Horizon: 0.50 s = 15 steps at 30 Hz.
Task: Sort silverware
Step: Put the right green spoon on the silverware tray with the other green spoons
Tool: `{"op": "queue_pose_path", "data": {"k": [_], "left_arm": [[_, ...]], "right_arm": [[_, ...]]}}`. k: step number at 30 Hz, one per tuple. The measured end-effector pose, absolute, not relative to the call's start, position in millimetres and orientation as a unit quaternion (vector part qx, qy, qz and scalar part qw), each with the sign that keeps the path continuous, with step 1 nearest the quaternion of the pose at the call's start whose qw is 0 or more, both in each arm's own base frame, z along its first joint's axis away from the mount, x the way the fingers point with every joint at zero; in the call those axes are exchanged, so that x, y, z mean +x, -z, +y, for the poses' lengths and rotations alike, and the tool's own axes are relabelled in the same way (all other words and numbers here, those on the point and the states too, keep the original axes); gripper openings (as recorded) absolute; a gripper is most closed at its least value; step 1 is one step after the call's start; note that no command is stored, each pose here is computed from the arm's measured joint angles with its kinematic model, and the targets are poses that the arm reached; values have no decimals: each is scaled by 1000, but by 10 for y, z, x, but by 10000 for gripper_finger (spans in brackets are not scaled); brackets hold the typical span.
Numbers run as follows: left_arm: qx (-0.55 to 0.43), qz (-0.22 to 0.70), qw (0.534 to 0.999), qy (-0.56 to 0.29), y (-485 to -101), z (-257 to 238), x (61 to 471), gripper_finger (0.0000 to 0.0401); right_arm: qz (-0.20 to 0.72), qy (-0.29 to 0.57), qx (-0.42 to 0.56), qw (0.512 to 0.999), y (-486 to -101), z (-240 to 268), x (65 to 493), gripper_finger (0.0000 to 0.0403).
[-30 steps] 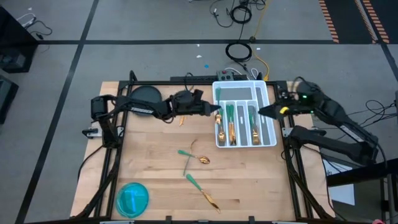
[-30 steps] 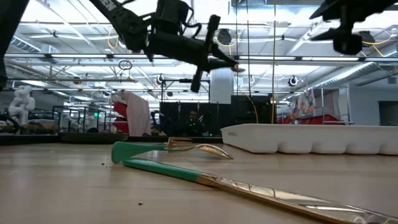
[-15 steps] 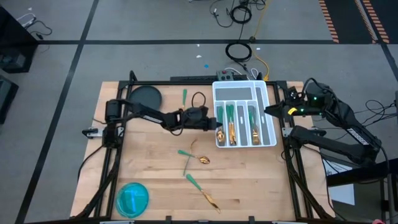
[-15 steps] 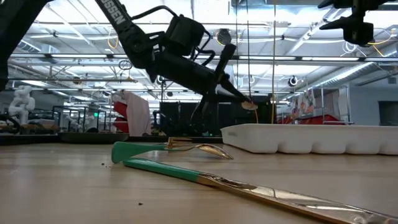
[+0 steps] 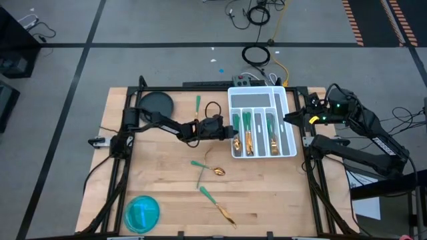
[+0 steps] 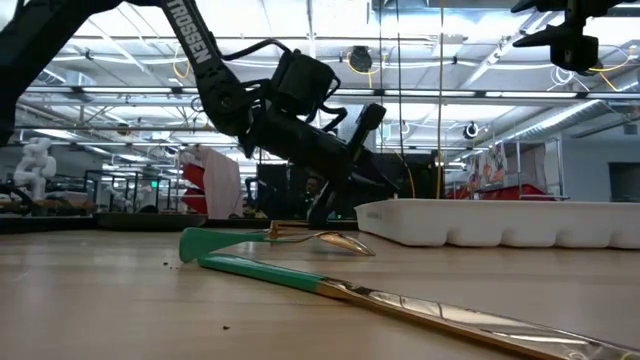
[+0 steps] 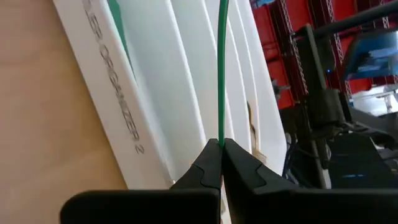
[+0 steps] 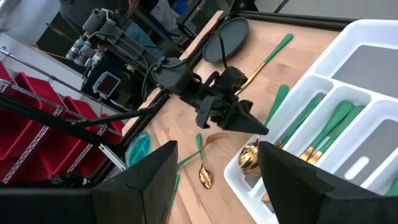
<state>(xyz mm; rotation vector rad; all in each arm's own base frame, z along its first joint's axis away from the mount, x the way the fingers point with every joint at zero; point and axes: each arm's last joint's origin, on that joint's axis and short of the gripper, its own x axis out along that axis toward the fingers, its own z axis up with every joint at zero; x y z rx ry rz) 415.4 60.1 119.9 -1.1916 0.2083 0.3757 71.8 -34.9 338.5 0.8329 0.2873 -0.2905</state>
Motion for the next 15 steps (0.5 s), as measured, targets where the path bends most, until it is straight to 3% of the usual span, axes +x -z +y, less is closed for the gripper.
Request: {"op": "queue_pose_path", "data": {"k": [15], "left_arm": [[-521, 109, 825, -192, -1282, 654, 4237, 31]], "right_arm": [[139, 138, 396, 897, -3386, -349, 719, 214]]}}
